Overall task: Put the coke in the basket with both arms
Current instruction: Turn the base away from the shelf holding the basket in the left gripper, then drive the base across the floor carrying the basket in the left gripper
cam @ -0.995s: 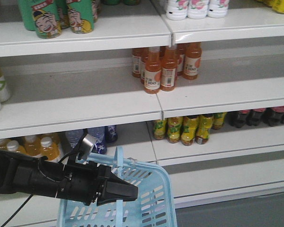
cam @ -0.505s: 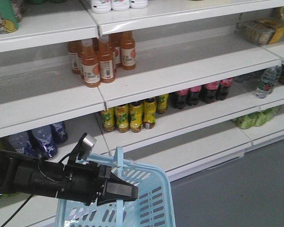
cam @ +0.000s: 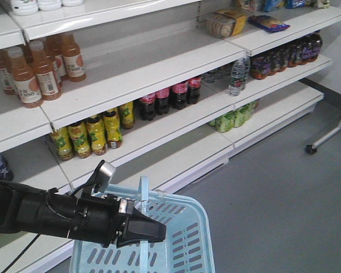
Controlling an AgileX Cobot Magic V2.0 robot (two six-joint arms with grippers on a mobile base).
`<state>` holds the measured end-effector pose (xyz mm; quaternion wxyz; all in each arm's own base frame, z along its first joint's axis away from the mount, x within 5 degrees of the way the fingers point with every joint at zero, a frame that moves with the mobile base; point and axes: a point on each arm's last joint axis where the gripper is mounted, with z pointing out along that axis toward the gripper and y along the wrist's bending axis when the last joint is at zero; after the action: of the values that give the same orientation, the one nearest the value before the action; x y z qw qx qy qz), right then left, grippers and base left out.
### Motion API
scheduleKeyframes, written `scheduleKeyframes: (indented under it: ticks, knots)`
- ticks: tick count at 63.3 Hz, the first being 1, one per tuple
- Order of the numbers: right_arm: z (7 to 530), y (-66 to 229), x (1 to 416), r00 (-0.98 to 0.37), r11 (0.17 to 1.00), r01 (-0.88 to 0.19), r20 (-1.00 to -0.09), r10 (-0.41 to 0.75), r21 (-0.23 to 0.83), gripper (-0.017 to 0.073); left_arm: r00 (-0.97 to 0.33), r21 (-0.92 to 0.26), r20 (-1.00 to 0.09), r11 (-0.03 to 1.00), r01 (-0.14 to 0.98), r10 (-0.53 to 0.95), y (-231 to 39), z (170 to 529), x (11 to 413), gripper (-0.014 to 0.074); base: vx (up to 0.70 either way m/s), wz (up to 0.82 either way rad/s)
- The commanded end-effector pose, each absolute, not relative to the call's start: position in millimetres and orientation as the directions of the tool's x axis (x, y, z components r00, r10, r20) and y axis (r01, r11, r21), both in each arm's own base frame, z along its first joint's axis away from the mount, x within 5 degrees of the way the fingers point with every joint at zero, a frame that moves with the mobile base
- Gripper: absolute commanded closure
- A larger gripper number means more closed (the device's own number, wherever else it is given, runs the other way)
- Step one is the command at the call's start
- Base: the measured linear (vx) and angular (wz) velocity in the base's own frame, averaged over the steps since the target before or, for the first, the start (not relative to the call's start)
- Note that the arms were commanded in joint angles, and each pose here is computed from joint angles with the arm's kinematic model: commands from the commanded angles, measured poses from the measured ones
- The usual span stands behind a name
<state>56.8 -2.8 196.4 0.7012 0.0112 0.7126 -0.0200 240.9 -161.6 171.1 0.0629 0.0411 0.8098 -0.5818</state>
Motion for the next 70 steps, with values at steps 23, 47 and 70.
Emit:
scheduleKeyframes:
  ticks: [23, 47, 70]
  knots:
    - [200.5, -2.3, 55.7, 0.062, 0.999, 0.042, -0.998, -0.028, -0.025, 0.0567, -0.98, -0.964, -0.193, 0.194, 0.18, -0.054, -164.8, 198.3, 241.9, 0.0599, -0.09, -0.43]
    - [200.5, -2.3, 55.7, 0.062, 0.999, 0.042, -0.998, -0.028, -0.025, 0.0567, -0.98, -0.964, -0.193, 0.194, 0.18, -0.054, -164.8, 198.3, 241.9, 0.0599, -0.08, -0.41]
    - [200.5, -2.3, 55.7, 0.062, 0.999, 0.042, -0.998, -0.028, -0.025, 0.0567, -0.98, -0.964, -0.193, 0.194, 0.18, -0.054, -164.8, 198.3, 241.9, 0.0599, -0.05, -0.41]
